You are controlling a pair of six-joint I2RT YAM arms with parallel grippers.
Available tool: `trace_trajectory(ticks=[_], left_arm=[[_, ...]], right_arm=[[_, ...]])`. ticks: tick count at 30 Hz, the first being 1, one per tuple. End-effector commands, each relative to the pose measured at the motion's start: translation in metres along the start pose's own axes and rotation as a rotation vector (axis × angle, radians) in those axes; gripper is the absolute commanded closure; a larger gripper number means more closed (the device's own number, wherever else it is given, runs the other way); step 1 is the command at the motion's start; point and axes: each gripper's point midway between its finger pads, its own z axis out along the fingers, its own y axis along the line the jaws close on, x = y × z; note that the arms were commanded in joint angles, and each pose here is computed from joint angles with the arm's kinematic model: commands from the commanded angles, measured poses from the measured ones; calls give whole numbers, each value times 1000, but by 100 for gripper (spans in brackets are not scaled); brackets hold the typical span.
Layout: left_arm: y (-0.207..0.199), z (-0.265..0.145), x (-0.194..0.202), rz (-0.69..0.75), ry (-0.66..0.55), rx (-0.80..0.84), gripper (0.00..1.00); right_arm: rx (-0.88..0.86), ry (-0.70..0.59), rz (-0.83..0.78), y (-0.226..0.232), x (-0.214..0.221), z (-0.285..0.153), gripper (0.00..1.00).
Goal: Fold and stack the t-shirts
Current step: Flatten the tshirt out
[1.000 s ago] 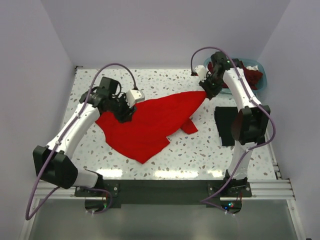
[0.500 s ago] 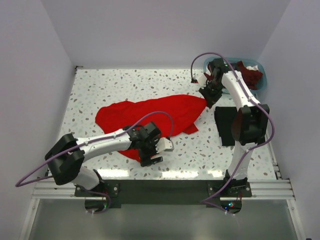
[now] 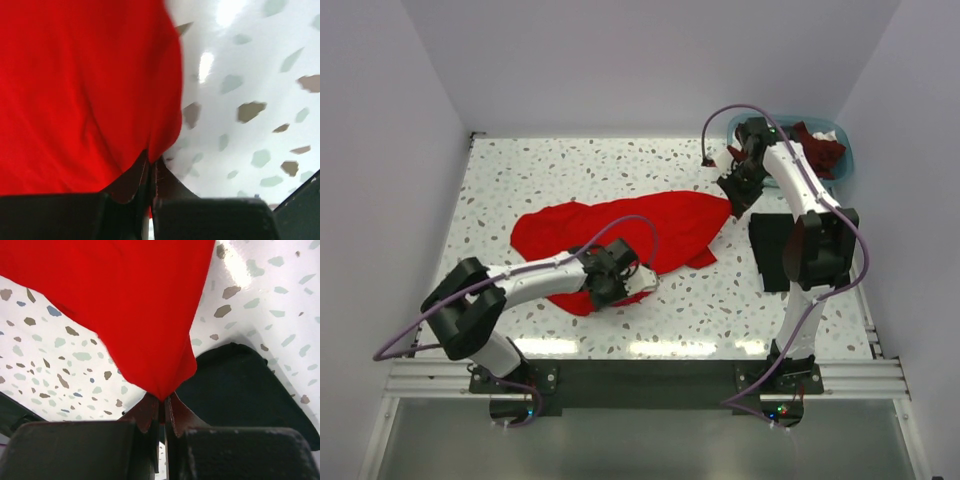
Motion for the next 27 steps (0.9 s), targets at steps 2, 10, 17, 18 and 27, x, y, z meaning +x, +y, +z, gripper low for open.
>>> trace_trajectory(ticks=[2, 10, 17, 18, 27], left_arm=[[64, -75, -24, -146, -209, 1, 100], [266, -240, -11, -357, -472, -496, 100], [471, -411, 3, -586, -827, -1023, 100], [478, -429, 1, -577, -870, -1062, 100], [439, -508, -6, -358, -1110, -1284, 100]], right_arm=[[39, -147, -3, 5, -30, -50, 100], [406, -545, 96, -58, -117, -141, 100], [741, -1131, 177, -114, -222, -294, 100], [771, -1184, 176, -112, -223, -312, 100], [893, -1427, 5, -74, -216, -396, 100]])
